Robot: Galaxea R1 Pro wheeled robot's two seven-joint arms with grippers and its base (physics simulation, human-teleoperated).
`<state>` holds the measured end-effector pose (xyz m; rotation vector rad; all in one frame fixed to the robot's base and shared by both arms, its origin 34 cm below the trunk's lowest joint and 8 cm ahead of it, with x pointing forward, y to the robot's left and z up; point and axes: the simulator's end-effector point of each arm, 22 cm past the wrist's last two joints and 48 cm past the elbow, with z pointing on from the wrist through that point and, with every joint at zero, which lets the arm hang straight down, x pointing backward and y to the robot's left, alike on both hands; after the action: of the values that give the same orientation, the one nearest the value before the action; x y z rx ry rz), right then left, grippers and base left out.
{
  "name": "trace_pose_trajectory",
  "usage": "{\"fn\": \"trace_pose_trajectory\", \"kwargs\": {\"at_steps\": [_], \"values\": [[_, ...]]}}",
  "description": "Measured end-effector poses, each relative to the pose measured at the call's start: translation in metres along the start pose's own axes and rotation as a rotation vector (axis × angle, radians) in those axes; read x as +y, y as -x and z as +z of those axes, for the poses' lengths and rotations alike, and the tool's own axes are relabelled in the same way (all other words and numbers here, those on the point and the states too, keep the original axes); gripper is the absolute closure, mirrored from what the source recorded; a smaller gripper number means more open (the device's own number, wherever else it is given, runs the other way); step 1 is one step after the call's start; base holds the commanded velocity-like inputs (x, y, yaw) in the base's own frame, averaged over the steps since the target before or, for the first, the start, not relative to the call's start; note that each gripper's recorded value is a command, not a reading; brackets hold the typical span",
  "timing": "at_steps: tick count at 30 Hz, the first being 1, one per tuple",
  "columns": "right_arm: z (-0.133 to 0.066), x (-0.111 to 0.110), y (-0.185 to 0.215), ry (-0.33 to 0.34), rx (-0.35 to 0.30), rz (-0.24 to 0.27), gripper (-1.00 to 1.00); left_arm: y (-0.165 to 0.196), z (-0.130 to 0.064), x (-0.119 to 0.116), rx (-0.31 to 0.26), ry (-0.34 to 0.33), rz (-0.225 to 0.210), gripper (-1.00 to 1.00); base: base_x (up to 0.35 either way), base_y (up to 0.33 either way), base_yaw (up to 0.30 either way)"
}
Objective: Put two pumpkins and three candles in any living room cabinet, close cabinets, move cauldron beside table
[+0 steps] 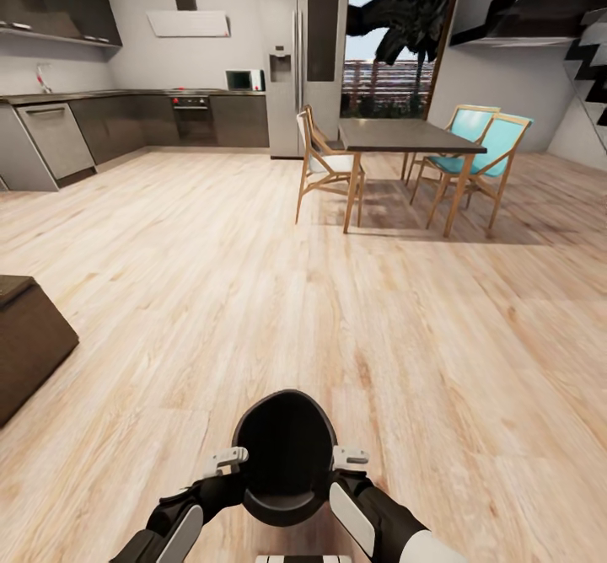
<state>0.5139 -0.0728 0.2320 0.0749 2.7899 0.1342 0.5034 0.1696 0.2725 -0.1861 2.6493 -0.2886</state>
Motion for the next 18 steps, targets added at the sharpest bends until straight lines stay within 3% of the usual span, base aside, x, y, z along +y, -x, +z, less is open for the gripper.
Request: {"fn": "trace_pose_trajectory", "kwargs": {"at_steps": [18], "values": [[-0.026, 0.004, 0.026, 0.004, -0.057, -0.009, 1.0, 0.026, -0.022, -0.009, -0.057, -0.011, 0.007, 1.0, -0.022, 0.0, -0.001]]}}
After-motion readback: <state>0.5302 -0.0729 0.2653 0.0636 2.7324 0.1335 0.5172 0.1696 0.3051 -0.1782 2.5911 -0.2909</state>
